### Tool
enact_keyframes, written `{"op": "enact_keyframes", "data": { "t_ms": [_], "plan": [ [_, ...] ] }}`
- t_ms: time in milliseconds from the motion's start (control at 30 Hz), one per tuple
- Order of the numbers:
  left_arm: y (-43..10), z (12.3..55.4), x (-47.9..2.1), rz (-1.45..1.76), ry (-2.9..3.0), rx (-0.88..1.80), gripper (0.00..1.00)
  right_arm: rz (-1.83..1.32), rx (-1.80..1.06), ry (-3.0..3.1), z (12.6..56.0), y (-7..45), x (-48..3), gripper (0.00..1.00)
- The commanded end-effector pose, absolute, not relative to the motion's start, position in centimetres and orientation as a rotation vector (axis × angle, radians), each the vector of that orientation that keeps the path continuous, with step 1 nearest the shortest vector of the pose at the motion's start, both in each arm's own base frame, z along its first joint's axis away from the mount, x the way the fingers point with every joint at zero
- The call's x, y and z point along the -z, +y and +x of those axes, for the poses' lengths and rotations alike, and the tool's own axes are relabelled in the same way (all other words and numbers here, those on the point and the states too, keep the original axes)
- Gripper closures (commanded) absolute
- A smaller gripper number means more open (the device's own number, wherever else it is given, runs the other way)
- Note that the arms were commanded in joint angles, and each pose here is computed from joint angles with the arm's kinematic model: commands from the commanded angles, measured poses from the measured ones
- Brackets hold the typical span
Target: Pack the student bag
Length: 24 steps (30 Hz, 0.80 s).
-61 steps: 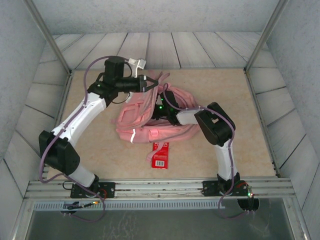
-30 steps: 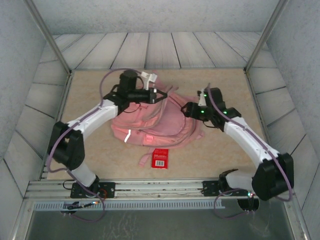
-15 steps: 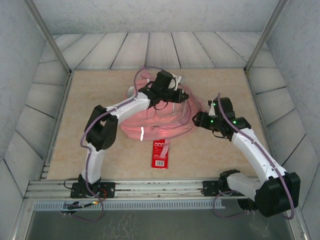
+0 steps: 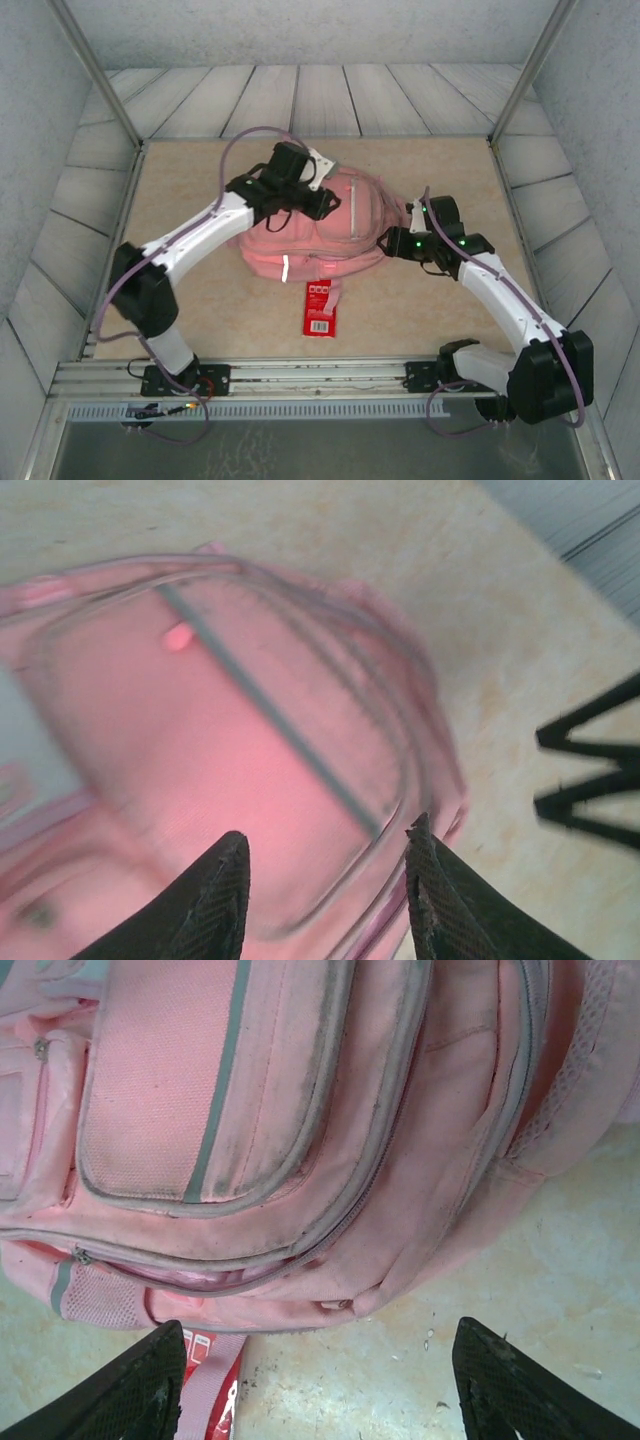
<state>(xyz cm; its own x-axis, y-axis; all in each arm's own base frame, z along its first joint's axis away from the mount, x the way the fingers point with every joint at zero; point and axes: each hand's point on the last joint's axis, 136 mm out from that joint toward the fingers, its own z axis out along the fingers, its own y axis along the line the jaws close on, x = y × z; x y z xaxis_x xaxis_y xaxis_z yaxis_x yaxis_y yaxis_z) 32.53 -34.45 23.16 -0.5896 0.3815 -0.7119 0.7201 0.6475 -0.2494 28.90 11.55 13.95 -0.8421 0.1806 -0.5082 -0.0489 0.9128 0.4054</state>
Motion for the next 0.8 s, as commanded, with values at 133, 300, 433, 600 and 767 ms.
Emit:
{"op": "enact_keyframes", "data": {
  "t_ms": [133,300,433,600,767],
  "plan": [
    [-23.7,29.3,-16.0,1.223,2.388,-0.068,0.39,0.124,-0.67,2.519,29.6,13.0,-12.7,0.32],
    [-22.3,28.3,-13.4,1.404,2.374,-0.273,0.36,0.119,-0.659,2.517,29.6,12.9,-12.6,0.32],
    [-22.5,28.3,-11.9,1.517,2.316,-0.318,0.36,0.118,-0.661,2.521,29.4,12.9,-12.3,0.3],
    [-23.3,28.7,-10.7,1.589,2.254,-0.305,0.35,0.129,-0.67,2.522,29.1,12.9,-12.0,0.3],
    [-23.6,28.5,-8.3,1.693,2.257,-0.307,0.35,0.135,-0.675,2.513,29.0,12.8,-12.0,0.3]
  ]
}}
